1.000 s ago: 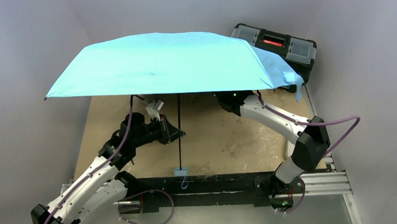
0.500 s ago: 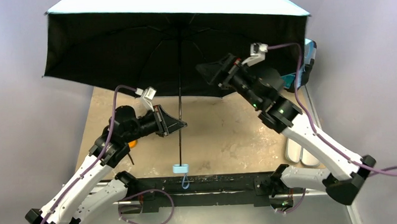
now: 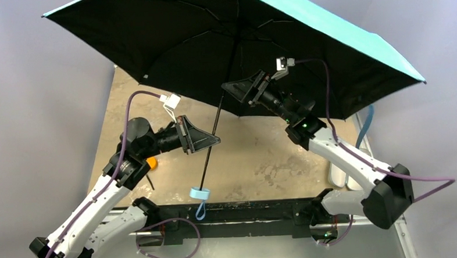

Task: Put away the umbrella

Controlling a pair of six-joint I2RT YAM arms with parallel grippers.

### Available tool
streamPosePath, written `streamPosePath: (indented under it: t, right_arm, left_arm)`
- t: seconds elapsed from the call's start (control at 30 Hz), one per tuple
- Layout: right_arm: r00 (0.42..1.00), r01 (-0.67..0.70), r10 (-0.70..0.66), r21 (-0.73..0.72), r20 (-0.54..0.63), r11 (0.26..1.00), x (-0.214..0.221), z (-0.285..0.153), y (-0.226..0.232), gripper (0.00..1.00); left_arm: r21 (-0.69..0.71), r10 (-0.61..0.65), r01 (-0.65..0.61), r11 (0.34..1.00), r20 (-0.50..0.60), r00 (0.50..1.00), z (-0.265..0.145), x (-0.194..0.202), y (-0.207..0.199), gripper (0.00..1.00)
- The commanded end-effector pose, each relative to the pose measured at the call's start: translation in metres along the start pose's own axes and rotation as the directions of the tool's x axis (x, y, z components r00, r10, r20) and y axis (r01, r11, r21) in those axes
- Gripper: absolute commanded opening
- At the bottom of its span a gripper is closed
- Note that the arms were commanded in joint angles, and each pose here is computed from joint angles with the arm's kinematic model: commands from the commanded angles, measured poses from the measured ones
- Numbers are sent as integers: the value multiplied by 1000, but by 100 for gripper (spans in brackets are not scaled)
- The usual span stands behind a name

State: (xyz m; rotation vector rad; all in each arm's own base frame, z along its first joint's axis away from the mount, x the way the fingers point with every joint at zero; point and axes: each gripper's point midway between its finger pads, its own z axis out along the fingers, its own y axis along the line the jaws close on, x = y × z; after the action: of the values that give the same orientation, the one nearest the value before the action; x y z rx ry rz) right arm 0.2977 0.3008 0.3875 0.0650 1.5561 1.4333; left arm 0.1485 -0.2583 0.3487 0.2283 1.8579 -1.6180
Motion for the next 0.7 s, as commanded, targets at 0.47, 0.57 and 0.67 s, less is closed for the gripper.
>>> streamPosePath:
  t: [0.47,0.57,0.67]
  right_arm:
    - [985,-170,141,-410,-100,896,-16,26,88,0]
    - [982,-190,164,-443,-95,876,-20,23,97,0]
    - [976,-219,196,-484,-99,847,-23,21,107,0]
  left_arm:
    - [-48,137,-135,990,43,990,-22,5,3,20]
    - [-56,134,-132,990,45,990,-27,11,9,56]
    - [-45,126,-123,991,56,990,-31,17,12,72]
